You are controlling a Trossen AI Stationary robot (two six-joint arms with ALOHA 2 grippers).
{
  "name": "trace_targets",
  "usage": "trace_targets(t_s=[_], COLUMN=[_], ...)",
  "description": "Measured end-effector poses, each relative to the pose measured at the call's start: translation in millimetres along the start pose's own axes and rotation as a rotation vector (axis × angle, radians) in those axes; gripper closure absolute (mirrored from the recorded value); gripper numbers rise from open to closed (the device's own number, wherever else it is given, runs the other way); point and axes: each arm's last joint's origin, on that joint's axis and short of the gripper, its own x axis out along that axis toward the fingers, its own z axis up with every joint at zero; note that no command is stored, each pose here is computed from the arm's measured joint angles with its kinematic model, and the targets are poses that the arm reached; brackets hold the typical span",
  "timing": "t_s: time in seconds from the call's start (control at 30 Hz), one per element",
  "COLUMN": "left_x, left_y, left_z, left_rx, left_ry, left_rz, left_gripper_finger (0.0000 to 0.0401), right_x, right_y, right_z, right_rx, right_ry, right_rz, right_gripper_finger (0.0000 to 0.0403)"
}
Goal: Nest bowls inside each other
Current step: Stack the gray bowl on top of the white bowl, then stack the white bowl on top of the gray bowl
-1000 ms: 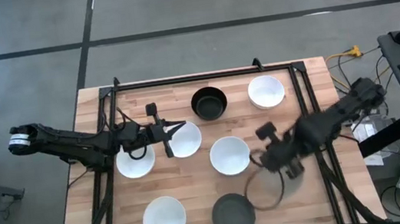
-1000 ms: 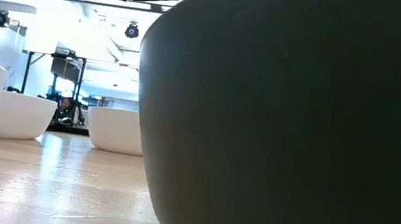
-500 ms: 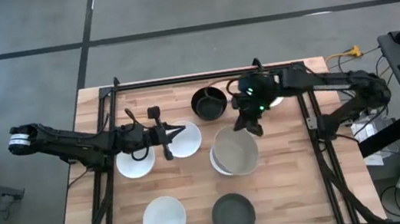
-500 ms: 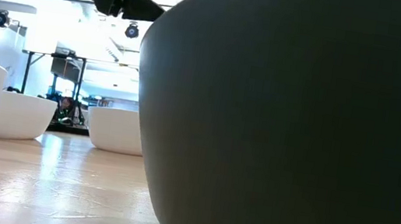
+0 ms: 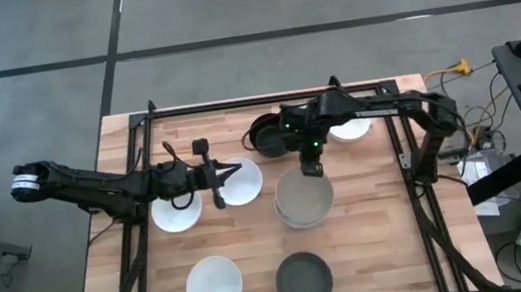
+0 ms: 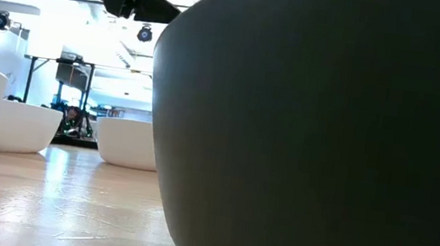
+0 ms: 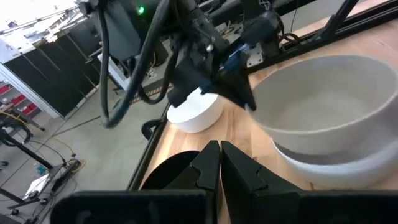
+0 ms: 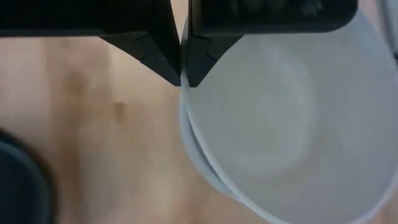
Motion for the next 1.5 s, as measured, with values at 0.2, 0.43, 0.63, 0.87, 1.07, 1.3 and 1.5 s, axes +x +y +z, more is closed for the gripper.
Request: trace_targets(t_s=[0.2,0.43,0.63,0.87,1.07,1.3,1.5], left_x=[0.0,-0.1,-0.1,-0.1,-0.1,0.0,-0.2], left_y=[-0.3,-1.0,-1.0,-1.0,-1.0,-0.9,-2.2], left_z=[-0.8,-2.4,-2.4,-2.3,-2.3,-2.4,-5.3], left_rx=[0.002,0.007,0.008,0.007,0.007,0.007,0.011], left_ry=[0.006,0.02,0.02,0.02,0.02,0.02,0.049], left_rz=[-0.001,-0.008,-0.008,-0.007,-0.007,-0.007,-0.02], left_gripper_finger=[0.0401,0.0401,0.0401,0.0401,0.0401,0.0401,0.0401], right_x=[8.9,16.0,20.6,25.8,17.4,-4.3,-7.1], right_y=[-2.8,-1.3,9.3,22.6,24.2,37.8,57.6], right_z=[7.2,7.3,7.6,8.5,11.4,10.3,-21.4], right_rx=[-0.02,-0.056,-0.093,-0.091,-0.082,-0.13,-0.145], right_ry=[0.02,0.044,0.054,0.065,0.034,-0.034,-0.054], right_rz=[-0.002,-0.005,0.002,-0.025,-0.105,-0.108,-0.091], right_gripper_finger=[0.039,0.039,0.0386,0.0329,0.0287,0.0294,0.0321])
